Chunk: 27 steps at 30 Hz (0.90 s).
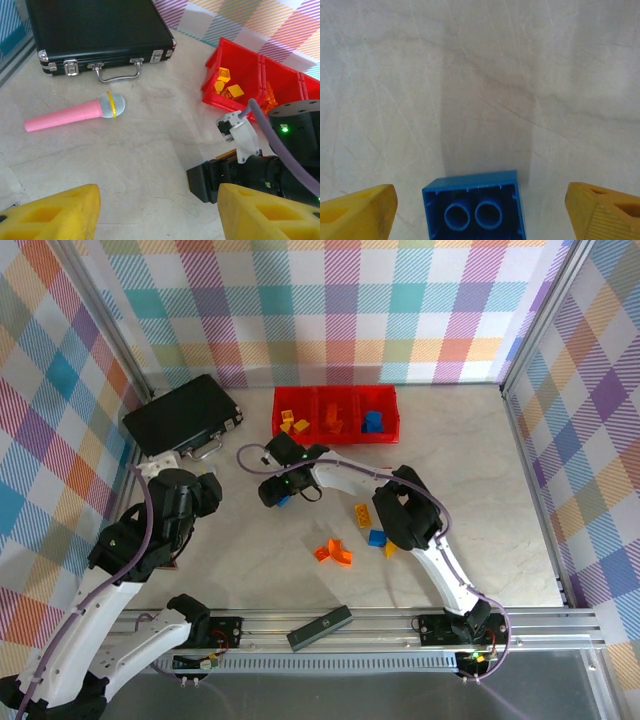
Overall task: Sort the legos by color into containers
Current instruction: Pick up the lego from the center of the table.
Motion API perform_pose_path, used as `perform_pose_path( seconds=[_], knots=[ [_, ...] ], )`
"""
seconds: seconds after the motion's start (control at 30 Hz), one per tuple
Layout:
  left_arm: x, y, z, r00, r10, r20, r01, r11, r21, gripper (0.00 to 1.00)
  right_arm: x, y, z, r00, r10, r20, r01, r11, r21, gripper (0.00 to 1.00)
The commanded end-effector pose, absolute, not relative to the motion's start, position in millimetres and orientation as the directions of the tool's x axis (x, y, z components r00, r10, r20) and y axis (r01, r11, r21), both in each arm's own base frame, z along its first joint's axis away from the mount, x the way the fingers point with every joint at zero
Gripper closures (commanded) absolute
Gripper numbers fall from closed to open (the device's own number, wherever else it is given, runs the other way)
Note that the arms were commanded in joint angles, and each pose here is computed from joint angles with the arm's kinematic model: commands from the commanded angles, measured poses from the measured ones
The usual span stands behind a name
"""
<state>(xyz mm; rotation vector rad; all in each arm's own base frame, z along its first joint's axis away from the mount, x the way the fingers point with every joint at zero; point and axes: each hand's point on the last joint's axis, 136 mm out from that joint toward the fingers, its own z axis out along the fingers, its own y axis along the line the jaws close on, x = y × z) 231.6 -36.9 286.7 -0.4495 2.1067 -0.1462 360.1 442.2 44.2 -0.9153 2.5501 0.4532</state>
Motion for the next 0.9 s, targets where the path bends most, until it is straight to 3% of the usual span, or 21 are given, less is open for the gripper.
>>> perform_pose_path(
  seconds=[0.0,0.2,0.57,0.87],
  knots=[
    [229,-31,291,-0.482,-0.365,-0.797,-0.272,0.926,-0.261,0.37,357,445,38,-0.668,-0.592,-0.451,-0.701,0.704,0.113,0.12],
    [228,-31,292,-0.479,-0.363,-0.799,-0.268,0.927,-0.261,0.36,352,446,22,-0.652,-0.628,-0.425,-0.713,0.699,0.061,0.18],
    [233,-36,291,-0.485,-0.357,-0.798,-0.254,0.931,-0.262,0.35,346,436,20,-0.644,-0.637,-0.424,-0.704,0.71,0.001,0.46],
    [237,-40,290,-0.494,-0.355,-0.793,-0.246,0.933,-0.265,0.35,366,409,65,-0.66,-0.568,-0.492,-0.646,0.764,-0.015,0.51]
  ],
)
